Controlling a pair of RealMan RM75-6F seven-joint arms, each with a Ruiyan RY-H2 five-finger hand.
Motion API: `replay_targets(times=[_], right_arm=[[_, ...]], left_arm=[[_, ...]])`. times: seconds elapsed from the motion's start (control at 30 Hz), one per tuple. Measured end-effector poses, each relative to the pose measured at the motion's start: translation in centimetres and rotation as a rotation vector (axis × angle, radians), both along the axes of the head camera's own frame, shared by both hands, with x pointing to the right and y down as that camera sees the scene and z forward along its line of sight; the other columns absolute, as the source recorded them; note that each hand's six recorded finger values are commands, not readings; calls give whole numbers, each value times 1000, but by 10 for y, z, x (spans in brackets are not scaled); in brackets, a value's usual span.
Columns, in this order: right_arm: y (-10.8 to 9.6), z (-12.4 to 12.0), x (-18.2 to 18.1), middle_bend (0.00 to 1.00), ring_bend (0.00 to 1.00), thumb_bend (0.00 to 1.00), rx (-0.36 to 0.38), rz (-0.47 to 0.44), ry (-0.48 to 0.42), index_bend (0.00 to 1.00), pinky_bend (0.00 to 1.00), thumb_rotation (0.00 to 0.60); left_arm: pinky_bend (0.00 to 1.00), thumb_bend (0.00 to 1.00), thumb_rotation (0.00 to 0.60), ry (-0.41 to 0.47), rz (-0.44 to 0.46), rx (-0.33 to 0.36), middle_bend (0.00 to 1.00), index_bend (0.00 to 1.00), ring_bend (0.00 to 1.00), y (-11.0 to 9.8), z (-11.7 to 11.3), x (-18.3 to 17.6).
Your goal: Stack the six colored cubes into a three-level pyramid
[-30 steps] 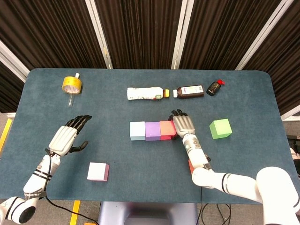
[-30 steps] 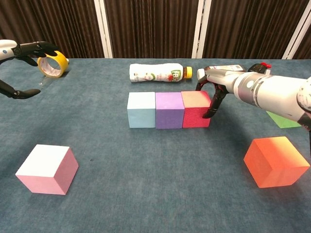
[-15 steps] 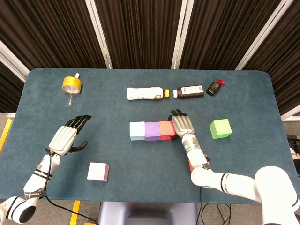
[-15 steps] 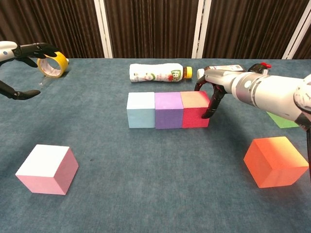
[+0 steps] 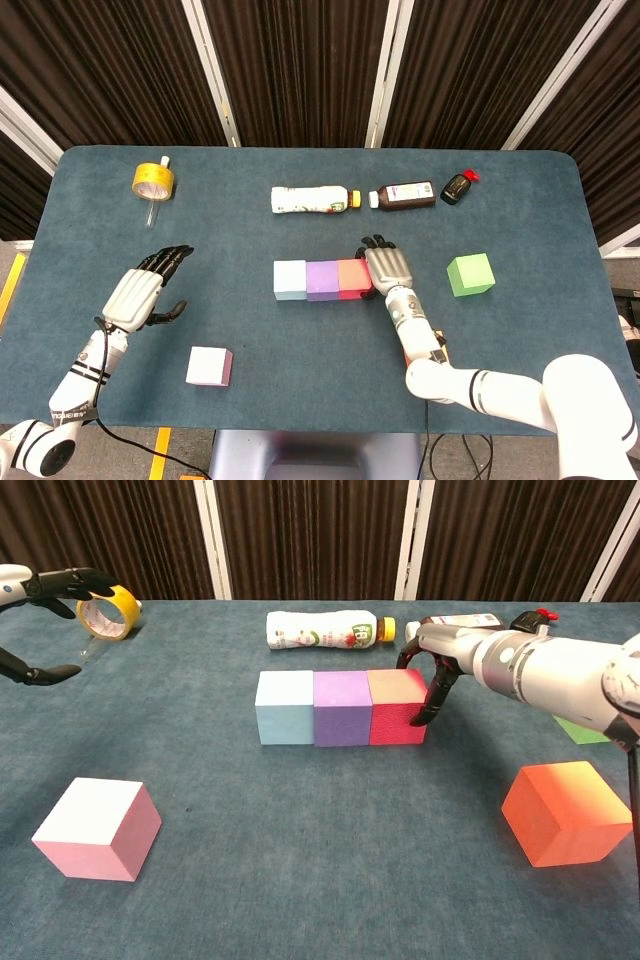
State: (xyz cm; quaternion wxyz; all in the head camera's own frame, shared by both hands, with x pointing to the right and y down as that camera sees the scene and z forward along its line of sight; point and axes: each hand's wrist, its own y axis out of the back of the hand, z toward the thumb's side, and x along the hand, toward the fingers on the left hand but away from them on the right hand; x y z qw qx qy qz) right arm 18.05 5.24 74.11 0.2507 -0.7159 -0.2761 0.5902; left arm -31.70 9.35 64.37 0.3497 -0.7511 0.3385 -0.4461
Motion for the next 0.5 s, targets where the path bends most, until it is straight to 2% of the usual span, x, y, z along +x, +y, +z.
replay_targets(times=[0.07, 0.3, 0.5], right_arm=[[1, 0, -1, 216, 112, 261, -5, -1, -2, 493, 259, 600], [5, -2, 0, 213, 112, 262, -22, -12, 2, 305, 243, 600], [6, -4, 4, 212, 112, 261, -31, -9, 8, 303, 243, 600]], left_arm=[[176, 367, 600, 1, 1, 0, 51, 15, 71, 0, 0, 0], [174, 368, 600, 0, 4, -4, 47, 7, 68, 0, 1, 2], [174, 366, 600, -1, 8, -6, 42, 5, 66, 0, 1, 3]])
